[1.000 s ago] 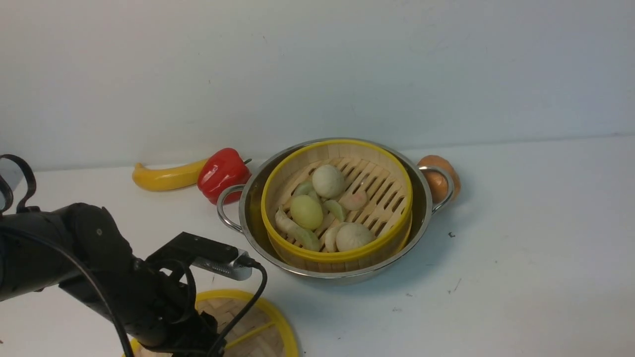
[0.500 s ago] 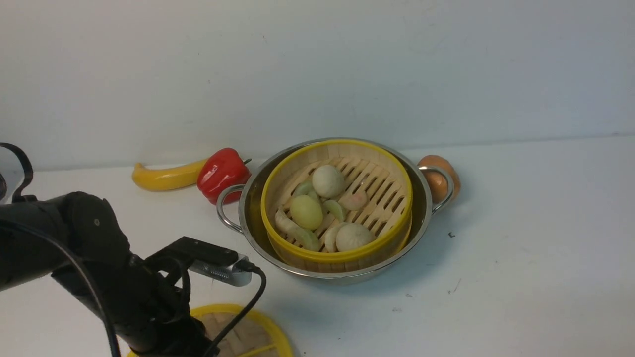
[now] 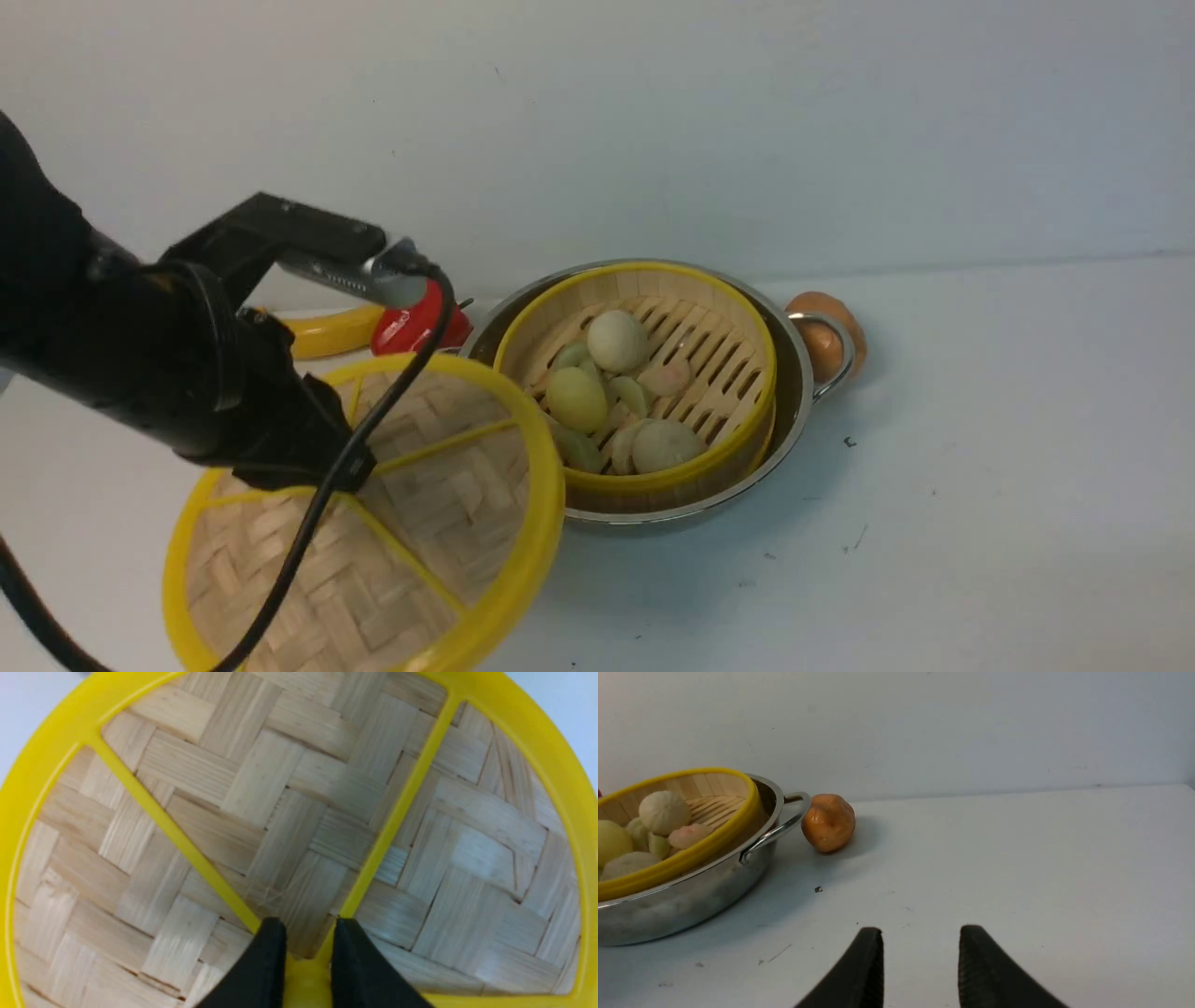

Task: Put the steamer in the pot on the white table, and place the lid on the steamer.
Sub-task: 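Place the yellow bamboo steamer lid onto the steamer in the pot with the left gripper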

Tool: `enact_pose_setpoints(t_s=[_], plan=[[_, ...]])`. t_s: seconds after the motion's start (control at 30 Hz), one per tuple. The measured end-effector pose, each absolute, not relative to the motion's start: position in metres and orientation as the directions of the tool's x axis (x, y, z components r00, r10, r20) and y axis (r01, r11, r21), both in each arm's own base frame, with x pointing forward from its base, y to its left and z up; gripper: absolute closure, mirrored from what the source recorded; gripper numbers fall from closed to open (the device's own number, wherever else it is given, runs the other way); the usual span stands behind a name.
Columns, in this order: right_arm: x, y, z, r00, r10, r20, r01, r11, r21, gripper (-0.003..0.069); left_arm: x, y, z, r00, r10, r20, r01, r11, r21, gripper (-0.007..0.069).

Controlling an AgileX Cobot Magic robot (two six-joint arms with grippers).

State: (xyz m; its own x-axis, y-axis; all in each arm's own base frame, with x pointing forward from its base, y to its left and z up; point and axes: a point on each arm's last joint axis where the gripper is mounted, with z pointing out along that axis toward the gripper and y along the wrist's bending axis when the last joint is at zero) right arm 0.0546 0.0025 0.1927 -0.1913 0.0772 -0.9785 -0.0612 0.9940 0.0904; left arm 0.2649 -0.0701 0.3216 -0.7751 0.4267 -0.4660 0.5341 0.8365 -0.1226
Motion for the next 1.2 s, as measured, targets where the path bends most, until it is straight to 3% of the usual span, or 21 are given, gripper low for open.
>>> enact_pose_setpoints(t_s=[0.27,0.47,0.67,1.2], plan=[[0.055,0.003,0.193,-0.191,0.077,-0.978,-0.061,0.994,0.090,0.0416,0.318,-0.113,0.328,-0.668,0.473,-0.575,0.616,0.784,-0.072,0.0511],[0.055,0.003,0.193,-0.191,0.078,-0.978,-0.061,0.994,0.091,0.0416,0.378,-0.158,0.299,-0.621,0.517,-0.590,0.664,0.746,-0.045,0.0511],[0.055,0.003,0.193,-0.191,0.080,-0.978,-0.061,0.994,0.093,0.0416,0.414,-0.176,0.274,-0.596,0.548,-0.587,0.678,0.735,-0.002,0.0511],[0.055,0.003,0.193,-0.191,0.080,-0.978,-0.061,0.994,0.093,0.0416,0.438,-0.202,0.238,-0.596,0.588,-0.547,0.710,0.704,-0.018,0.0511]])
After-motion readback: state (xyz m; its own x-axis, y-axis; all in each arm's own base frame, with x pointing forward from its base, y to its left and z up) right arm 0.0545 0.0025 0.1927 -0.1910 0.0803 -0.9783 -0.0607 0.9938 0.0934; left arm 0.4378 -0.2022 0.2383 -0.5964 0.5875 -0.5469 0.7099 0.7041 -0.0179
